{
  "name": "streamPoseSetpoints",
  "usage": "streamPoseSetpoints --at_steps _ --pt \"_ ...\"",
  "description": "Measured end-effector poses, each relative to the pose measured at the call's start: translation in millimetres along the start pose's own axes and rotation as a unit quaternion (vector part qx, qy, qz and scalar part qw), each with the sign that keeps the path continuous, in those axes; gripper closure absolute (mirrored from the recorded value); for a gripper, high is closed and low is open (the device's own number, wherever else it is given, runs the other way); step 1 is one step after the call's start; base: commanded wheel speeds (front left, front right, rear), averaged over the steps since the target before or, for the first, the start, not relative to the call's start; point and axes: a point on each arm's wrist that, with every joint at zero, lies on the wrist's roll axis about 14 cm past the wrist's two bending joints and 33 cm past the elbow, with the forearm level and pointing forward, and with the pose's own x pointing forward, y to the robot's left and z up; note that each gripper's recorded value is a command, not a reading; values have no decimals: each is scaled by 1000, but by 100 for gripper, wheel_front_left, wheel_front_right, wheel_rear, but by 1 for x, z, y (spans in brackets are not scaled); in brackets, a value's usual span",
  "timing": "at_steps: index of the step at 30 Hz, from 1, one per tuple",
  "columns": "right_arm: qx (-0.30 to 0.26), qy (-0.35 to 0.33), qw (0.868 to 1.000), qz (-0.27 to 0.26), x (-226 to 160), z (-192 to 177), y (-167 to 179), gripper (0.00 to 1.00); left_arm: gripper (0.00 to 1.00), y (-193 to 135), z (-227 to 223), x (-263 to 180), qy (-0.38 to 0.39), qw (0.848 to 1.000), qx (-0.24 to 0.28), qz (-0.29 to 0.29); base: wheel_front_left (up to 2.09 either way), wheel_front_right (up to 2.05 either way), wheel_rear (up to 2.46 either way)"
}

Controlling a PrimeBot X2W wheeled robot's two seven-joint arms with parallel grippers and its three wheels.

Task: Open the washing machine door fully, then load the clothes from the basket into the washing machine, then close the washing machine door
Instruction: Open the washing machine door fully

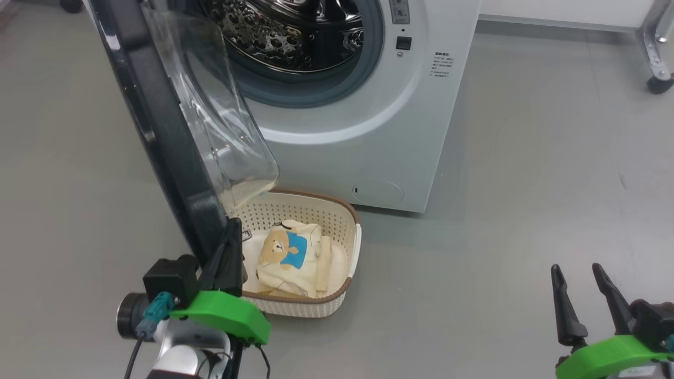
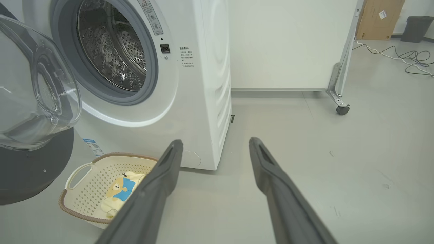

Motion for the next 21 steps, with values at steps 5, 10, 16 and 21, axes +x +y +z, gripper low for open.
streamPoseSetpoints --at_steps 5,10,16,21 --pt "-1 6 1000 16 6 -2 10 0 100 10 1 -5 -2 1000 3 15 0 0 0" --pt "-1 8 1000 28 11 -3 17 0 100 23 4 -10 -8 999 10 37 0 0 0" --pt "0 10 999 31 12 -4 19 0 100 39 4 -13 -13 998 13 63 0 0 0" --pt "0 16 999 36 16 -8 22 0 100 54 3 -15 -13 996 20 85 0 0 0"
